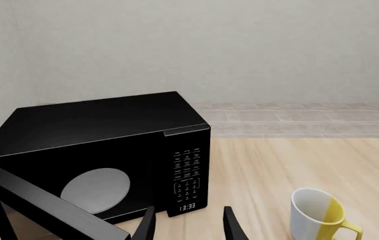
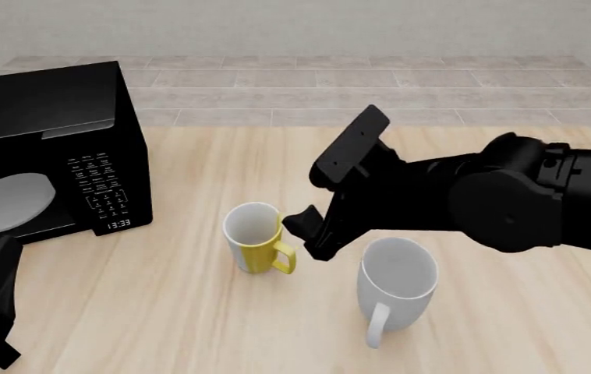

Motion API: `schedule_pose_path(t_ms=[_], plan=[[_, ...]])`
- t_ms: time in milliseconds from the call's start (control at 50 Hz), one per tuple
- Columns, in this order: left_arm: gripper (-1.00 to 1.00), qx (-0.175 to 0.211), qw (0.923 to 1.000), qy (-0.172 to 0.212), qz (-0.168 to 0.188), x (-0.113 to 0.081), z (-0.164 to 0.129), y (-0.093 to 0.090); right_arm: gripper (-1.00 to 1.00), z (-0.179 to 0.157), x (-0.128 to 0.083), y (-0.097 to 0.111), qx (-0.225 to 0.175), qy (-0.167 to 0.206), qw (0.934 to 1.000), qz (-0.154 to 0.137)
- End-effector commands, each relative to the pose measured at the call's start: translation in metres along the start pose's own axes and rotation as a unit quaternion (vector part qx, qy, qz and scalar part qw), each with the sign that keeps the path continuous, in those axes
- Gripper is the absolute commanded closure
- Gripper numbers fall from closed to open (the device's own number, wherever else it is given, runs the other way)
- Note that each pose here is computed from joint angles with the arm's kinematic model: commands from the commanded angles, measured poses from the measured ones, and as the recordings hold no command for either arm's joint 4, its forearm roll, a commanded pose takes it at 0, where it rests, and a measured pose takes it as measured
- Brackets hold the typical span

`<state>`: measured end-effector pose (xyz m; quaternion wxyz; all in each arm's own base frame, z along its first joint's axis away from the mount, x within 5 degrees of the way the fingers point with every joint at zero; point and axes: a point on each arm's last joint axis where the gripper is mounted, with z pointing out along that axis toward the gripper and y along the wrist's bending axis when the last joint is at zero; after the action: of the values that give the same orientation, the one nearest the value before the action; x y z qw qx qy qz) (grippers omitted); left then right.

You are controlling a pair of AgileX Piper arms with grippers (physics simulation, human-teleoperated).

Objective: Put the yellow and white mug to the front of the white mug.

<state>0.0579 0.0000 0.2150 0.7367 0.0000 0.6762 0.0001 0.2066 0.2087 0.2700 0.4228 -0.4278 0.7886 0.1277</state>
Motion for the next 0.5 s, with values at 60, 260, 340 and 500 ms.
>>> schedule_pose_path(t_ms=[60, 260, 340, 500], plan=[[-1.0, 0.0, 1.0, 0.0, 0.0, 0.0, 0.0, 0.0, -1.0, 0.03, 0.001, 0.01, -0.016, 0.02, 0.9997, -0.001], [-1.0, 0.0, 1.0, 0.0, 0.0, 0.0, 0.0, 0.0, -1.0, 0.05, 0.008, 0.01, -0.016, 0.032, 0.9993, 0.006], [-1.0, 0.0, 1.0, 0.0, 0.0, 0.0, 0.0, 0.0, -1.0, 0.053, 0.009, 0.012, -0.018, 0.034, 0.9992, 0.009], [-1.0, 0.0, 1.0, 0.0, 0.0, 0.0, 0.0, 0.0, -1.0, 0.062, 0.014, 0.016, -0.023, 0.042, 0.9988, 0.012]])
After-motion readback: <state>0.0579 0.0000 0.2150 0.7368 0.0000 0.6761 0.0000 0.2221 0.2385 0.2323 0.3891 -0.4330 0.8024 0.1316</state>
